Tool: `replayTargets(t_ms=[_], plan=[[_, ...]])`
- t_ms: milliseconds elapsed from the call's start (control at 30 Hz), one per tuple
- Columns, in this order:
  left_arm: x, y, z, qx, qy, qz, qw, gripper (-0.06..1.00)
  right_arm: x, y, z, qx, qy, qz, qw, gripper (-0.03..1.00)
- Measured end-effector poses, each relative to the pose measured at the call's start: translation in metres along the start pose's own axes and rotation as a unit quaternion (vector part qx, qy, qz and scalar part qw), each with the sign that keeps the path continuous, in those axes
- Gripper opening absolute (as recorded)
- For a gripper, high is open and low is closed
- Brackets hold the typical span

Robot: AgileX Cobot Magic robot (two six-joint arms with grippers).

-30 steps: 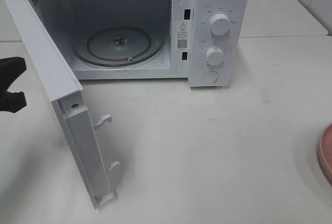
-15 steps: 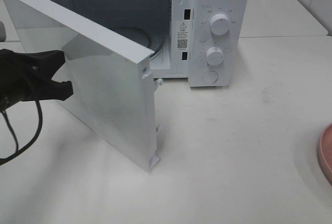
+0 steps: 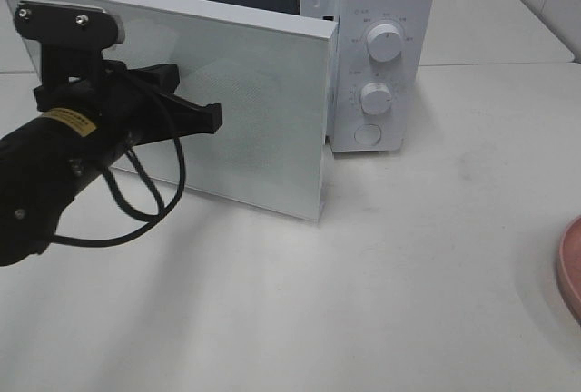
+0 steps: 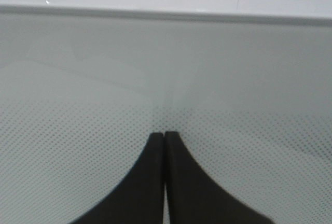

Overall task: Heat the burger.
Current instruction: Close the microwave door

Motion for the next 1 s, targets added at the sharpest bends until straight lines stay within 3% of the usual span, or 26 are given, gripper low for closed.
replayTargets(t_ms=[533,1000], plan=[[0.015,0.056,-0.027,0.051,-0.001,-0.006,0.999,0.00,0.000,0.000,0.000,0.000,0.000,0.000,1.000,0.75],[0.012,0.085,-0.042,0.040,-0.003,0.022,0.999,0.00,0.000,0.000,0.000,0.000,0.000,0.000,1.000,0.75]])
Point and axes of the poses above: a point on each arm's last joint axis where the gripper is mounted, y pointing out along that axis toward the gripper, z along the wrist's bending axis when the last joint is at zero, x = y × z, the point moved 2 cm from there along y, pointing out along that axis toward the gripper, and after that the axes turned 2 degrees about y, right-handed, at the moved point
